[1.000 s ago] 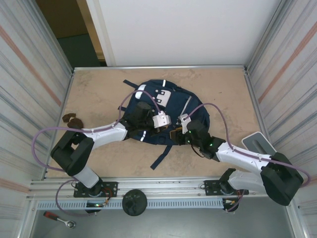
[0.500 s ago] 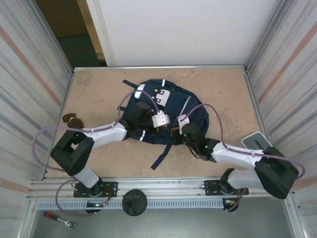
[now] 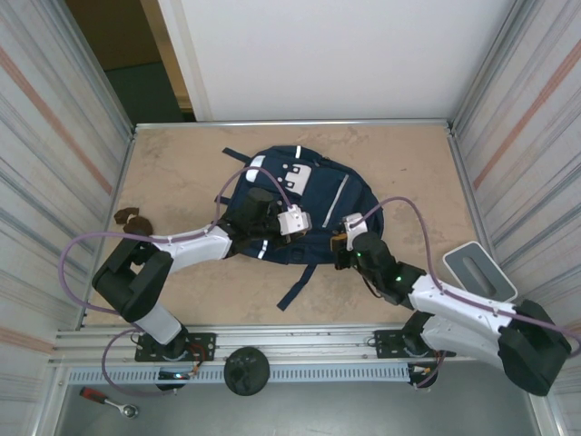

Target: Pack books, pencil case, and school supplies into a backpack

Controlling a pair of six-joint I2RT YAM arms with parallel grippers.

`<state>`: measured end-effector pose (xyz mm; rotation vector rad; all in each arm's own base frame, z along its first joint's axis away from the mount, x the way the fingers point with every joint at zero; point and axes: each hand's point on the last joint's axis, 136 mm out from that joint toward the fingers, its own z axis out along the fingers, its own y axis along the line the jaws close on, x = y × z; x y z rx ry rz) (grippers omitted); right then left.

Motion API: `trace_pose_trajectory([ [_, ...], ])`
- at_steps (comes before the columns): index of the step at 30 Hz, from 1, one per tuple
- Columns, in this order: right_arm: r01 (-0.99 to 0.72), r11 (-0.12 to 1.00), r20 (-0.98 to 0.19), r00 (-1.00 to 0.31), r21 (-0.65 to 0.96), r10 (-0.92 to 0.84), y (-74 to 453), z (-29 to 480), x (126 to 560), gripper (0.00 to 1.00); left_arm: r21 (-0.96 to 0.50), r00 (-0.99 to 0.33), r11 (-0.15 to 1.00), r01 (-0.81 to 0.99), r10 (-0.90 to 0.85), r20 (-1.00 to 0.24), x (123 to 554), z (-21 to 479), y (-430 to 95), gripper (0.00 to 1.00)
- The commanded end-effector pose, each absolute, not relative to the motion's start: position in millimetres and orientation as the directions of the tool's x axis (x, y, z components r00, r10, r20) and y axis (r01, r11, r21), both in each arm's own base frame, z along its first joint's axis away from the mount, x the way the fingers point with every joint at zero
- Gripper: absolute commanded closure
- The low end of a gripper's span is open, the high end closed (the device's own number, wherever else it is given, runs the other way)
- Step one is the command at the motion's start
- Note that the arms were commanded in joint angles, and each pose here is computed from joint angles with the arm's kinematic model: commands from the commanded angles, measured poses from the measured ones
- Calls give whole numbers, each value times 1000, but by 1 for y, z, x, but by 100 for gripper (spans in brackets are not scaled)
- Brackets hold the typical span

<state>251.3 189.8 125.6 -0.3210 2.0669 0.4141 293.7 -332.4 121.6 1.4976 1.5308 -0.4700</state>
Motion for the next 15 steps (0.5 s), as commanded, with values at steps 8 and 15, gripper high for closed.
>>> trace_pose_trajectory([
  [8,-345,900,-827,-562,265,29,150,126,249,100,342,157,189,921,621,-768,296,120,-318,100],
  [15,-424,848,-826,-563,317,27,168,139,245,100,379,209,142,914,635,-743,281,137,-330,66],
])
